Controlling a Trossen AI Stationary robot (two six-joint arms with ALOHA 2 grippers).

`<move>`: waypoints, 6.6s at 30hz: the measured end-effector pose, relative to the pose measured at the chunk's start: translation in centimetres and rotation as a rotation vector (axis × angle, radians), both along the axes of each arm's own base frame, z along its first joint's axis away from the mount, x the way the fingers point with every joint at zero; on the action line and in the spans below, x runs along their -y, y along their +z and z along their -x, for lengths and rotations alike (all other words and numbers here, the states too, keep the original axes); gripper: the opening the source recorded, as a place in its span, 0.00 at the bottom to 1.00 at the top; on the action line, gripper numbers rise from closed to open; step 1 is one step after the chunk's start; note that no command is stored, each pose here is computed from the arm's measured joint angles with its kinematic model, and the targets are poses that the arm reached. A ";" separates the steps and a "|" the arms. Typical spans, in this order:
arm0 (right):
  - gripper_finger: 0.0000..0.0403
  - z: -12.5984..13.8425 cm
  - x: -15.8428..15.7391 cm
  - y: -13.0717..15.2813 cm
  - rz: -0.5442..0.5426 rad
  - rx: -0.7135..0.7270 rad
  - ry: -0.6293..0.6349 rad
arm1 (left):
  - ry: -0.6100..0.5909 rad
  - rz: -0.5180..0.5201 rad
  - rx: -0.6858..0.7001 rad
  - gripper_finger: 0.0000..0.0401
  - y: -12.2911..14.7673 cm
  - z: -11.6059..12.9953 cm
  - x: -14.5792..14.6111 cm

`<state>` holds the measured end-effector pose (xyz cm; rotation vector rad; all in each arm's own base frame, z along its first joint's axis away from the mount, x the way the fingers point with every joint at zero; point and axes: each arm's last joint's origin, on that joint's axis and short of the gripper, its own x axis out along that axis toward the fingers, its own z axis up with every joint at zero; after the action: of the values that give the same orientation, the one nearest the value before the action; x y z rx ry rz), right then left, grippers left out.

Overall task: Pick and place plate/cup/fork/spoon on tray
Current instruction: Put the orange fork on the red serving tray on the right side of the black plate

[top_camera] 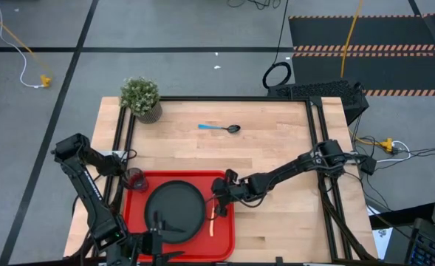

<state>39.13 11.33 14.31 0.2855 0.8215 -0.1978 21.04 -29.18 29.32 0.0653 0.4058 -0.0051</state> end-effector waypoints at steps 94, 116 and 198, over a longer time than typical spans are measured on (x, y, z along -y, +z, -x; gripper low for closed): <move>0.00 -0.6 1.3 -2.2 0.013 -0.056 0.002 | 0.024 -0.037 -0.032 0.69 -0.4 -0.2 -0.6; 0.00 1.9 -7.4 0.4 -0.152 0.043 0.032 | 0.032 -0.018 -0.022 0.69 -0.3 -0.5 -0.7; 0.39 -1.3 2.6 1.7 0.513 0.122 1.190 | 0.281 0.156 0.050 0.69 -0.1 -3.2 -3.1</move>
<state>40.44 8.70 16.01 -0.6799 0.6764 0.7149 24.28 -26.04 29.19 -0.1457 0.3603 0.2413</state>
